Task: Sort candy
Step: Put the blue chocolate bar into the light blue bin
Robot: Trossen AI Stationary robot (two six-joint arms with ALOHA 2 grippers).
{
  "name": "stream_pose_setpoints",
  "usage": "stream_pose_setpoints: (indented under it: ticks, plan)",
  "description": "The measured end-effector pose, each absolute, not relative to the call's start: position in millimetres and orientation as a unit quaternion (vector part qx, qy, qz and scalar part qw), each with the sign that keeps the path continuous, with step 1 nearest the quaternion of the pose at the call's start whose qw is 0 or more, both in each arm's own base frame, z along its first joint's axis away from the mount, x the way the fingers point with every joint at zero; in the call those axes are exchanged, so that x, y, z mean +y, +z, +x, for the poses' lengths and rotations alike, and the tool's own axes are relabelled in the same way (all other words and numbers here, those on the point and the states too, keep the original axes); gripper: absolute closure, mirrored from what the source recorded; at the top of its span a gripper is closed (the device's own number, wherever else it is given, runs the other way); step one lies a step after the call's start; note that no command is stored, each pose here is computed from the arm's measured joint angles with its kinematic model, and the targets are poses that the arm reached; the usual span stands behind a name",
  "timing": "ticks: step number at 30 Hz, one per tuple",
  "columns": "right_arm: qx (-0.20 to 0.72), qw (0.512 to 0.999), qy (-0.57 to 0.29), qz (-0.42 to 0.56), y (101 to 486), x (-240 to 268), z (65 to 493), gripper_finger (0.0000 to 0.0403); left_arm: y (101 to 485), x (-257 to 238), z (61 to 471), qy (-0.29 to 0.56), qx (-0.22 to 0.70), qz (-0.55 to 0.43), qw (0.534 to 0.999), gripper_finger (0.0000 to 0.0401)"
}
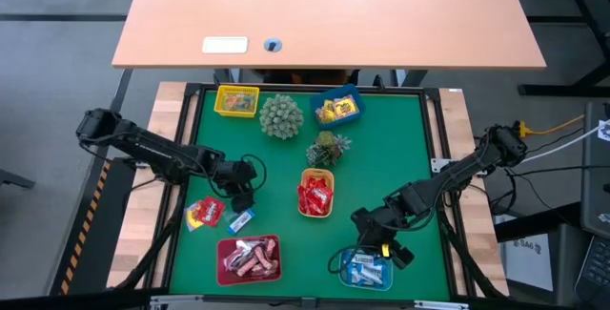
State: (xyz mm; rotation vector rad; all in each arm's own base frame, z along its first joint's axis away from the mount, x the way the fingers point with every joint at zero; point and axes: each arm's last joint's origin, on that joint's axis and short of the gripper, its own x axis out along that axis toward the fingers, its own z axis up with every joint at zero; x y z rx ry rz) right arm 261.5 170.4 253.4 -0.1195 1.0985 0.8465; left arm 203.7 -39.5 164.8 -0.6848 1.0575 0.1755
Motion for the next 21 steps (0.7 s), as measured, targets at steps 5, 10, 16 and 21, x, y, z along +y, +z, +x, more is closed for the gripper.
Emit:
stream_pose_setpoints:
  ticks: [5, 10, 16, 21]
  plan:
    - [0.504, 0.777, 0.369, -0.069, 253, 169, 263, 0.0229, 166, -18, 194, 0.114, 0.564, -0.284, 0.767, 0.0221]
    - [0.508, 0.777, 0.365, -0.072, 252, 169, 262, 0.0229, 192, 3, 194, 0.149, 0.595, -0.236, 0.754, 0.0221]
    - [0.527, 0.77, 0.351, -0.08, 250, 166, 259, 0.0229, 232, 23, 192, 0.202, 0.624, -0.081, 0.751, 0.0221]
    - [0.532, 0.775, 0.327, -0.097, 249, 164, 259, 0.0229, 234, 33, 180, 0.211, 0.671, -0.017, 0.711, 0.0221]
